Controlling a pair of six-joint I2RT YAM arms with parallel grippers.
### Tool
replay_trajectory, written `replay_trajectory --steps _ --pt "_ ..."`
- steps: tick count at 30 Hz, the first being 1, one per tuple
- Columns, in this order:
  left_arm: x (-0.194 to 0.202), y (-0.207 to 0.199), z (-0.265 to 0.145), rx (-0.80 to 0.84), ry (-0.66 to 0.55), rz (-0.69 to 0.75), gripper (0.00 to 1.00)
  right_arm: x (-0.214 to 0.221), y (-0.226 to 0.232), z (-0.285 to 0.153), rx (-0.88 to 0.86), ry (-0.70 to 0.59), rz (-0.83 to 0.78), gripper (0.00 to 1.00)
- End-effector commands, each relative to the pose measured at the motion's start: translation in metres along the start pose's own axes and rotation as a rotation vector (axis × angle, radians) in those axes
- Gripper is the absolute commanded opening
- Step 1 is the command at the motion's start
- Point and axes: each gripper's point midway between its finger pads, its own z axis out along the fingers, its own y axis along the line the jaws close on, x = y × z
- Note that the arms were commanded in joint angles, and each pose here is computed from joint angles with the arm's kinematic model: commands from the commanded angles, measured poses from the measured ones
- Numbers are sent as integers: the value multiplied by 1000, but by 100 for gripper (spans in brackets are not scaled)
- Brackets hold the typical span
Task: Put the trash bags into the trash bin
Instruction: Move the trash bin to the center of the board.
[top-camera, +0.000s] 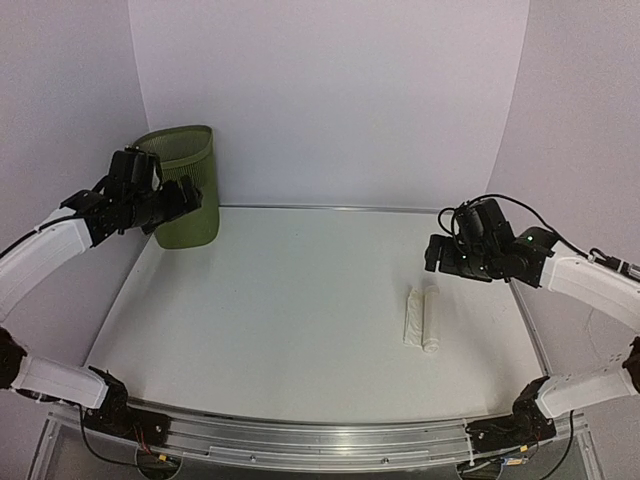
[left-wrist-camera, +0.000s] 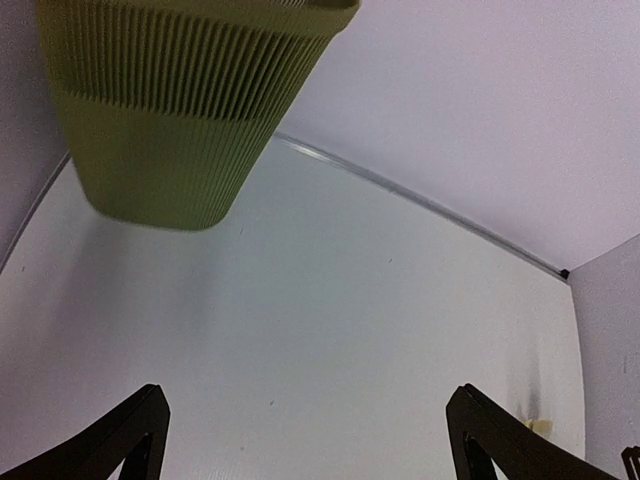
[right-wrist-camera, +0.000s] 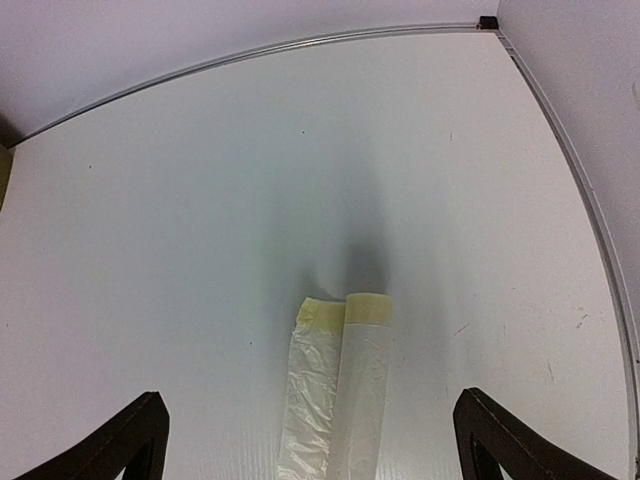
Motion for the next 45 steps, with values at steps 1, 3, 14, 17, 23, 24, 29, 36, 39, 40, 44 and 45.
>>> replay_trajectory --steps 1,3,14,17,23,24,29,36,39,40,44,45 --pt "-69 -48 19 23 -108 177 99 -17 14 -1 -21 -18 -31 98" --pt "-90 -56 33 -22 -144 245 99 -19 17 2 -17 -16 -41 98" --pt "-189 -83 124 -214 -249 450 99 -1 28 27 -17 73 -39 95" --pt "-196 -65 144 -252 -241 452 94 5 27 28 -17 89 -30 94" --pt "-197 -37 167 -234 -217 400 91 18 22 33 -7 119 -13 93" --pt "-196 -34 170 -231 -209 395 90 20 22 33 -6 123 -13 92" --pt "-189 -30 182 -207 -177 393 90 23 22 38 3 135 -17 91" --pt "-176 -38 194 -133 -133 391 90 28 25 46 9 160 -22 90" --pt "-172 -35 201 -142 -125 391 90 30 25 47 8 167 -17 90" --pt "-171 -34 203 -143 -124 393 90 31 25 47 8 169 -14 90" --pt "-171 -34 207 -140 -127 402 81 33 24 48 11 175 -13 89" --pt "-170 -34 207 -138 -126 403 79 34 25 48 6 180 -17 89"
